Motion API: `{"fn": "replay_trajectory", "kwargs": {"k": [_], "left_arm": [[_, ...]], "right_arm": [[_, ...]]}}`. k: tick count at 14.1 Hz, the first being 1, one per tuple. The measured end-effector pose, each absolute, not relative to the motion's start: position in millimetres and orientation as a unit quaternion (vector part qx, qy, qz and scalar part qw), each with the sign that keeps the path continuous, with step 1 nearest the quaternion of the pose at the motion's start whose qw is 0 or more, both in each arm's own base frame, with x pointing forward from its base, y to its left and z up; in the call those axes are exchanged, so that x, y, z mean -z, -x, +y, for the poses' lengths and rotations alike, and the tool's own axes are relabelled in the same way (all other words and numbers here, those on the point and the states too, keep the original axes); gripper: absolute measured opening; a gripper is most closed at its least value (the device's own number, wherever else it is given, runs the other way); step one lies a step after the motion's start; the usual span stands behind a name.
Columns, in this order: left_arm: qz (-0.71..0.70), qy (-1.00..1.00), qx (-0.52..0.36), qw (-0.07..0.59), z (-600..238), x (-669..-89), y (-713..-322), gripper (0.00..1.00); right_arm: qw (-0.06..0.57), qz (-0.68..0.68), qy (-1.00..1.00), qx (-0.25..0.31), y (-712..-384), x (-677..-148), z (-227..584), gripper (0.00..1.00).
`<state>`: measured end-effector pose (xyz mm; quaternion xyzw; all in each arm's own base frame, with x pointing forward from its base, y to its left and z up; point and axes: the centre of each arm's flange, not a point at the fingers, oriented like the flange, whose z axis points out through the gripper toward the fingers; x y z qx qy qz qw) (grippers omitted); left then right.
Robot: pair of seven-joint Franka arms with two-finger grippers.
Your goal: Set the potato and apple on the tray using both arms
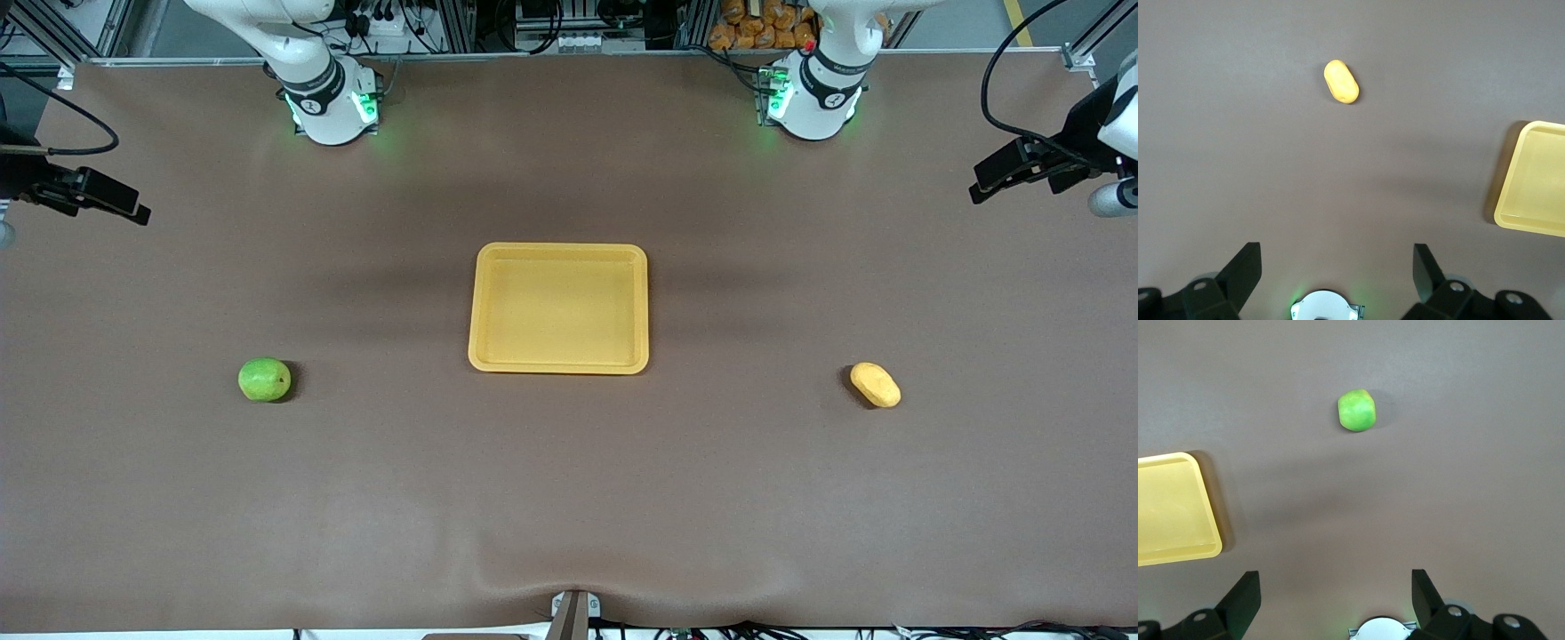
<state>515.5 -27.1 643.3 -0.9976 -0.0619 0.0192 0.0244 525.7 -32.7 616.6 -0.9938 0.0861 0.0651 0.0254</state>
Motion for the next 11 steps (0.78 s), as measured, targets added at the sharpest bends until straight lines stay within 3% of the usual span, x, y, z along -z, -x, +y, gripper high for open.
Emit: {"fn": "replay_trajectory", "kwargs": {"k": [11], "left_arm": [[-0.064, 0.997, -0.031, 0.025, -23.6, -571.4, -529.6, 1.0]], "right_arm": [[0.026, 0.087, 0.994, -0.064, -527.9, -606.2, -39.9, 1.0]]}}
